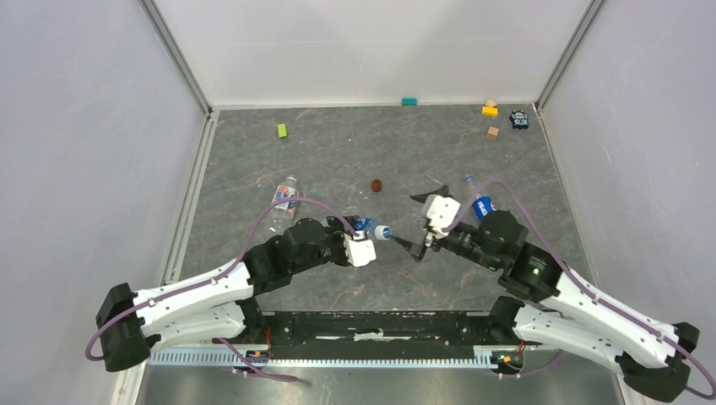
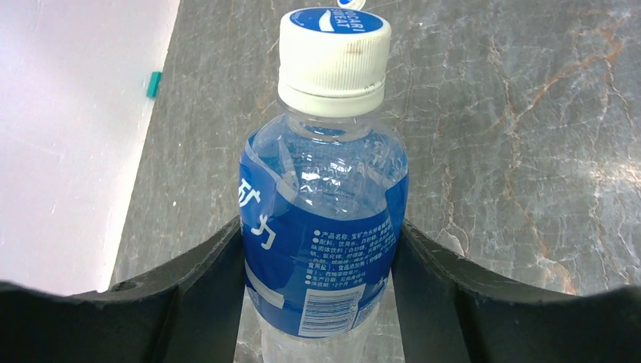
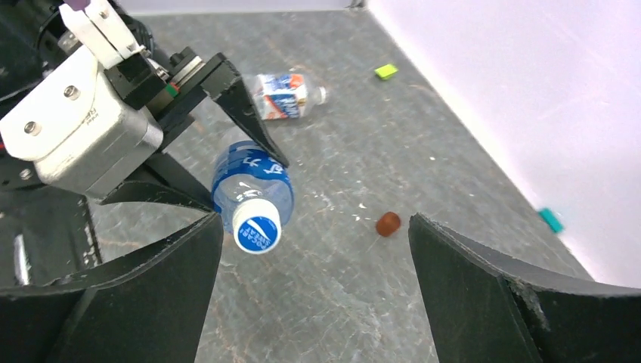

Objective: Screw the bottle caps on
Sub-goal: Screw the bottle cap onto the plastic bottle, then place the plastic bottle at the center of the board.

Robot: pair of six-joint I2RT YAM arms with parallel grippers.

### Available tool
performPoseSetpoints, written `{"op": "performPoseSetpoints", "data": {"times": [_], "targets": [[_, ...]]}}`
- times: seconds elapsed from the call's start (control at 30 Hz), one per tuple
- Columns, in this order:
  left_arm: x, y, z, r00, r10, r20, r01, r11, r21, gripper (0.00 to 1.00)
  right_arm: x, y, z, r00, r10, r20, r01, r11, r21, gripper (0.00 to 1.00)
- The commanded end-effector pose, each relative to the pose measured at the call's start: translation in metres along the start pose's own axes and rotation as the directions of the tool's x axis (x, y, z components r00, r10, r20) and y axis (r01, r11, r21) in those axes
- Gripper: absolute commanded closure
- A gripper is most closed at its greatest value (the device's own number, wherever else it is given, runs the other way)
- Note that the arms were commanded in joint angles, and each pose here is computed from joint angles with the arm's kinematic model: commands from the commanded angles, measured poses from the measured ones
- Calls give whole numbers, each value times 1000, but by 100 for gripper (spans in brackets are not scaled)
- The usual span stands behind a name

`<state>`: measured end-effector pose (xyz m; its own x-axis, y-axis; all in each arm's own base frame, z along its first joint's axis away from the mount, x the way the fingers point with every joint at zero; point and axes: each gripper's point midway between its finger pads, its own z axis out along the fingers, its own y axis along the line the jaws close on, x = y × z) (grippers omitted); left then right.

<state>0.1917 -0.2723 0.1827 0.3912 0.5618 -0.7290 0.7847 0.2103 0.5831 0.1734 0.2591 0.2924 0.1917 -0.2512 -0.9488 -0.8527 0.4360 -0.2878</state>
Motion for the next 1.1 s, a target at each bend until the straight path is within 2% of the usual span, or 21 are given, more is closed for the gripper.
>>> {"op": "performPoseSetpoints", "data": {"times": [0.0, 0.13, 0.23, 0.3, 0.47, 0.57, 0.73, 0.93, 1.07], "targets": [[-21, 25, 4, 994, -89, 64, 96, 989, -114, 98, -1, -29, -20, 996, 32, 86, -49, 979, 200, 2], [-27, 47, 6, 985, -152, 85, 166, 966, -196, 98, 21, -32, -30, 995, 45, 93, -68, 962, 264, 2], [-26, 82, 7, 957, -254, 141, 284, 921, -266, 98, 35, -30, -33, 996, 41, 81, -62, 959, 276, 2], [-20, 109, 5, 913, -346, 214, 399, 866, -301, 98, 36, -29, -34, 994, 36, 103, -64, 958, 280, 2], [9, 196, -7, 751, -476, 458, 653, 637, -410, 98, 48, -25, -36, 993, 19, 114, -50, 959, 279, 2], [23, 234, -8, 673, -476, 565, 732, 535, -421, 98, 52, -22, -35, 993, 4, 114, -34, 963, 267, 2], [54, 284, -2, 584, -451, 675, 805, 429, -410, 97, 56, -21, -36, 994, -22, 108, -8, 964, 267, 2], [100, 317, 23, 582, -409, 702, 804, 417, -424, 97, 60, -22, -35, 994, -55, 96, 27, 962, 271, 2], [127, 318, 38, 571, -420, 705, 815, 391, -427, 95, 64, -20, -33, 995, -66, 78, 44, 964, 261, 2]]}}
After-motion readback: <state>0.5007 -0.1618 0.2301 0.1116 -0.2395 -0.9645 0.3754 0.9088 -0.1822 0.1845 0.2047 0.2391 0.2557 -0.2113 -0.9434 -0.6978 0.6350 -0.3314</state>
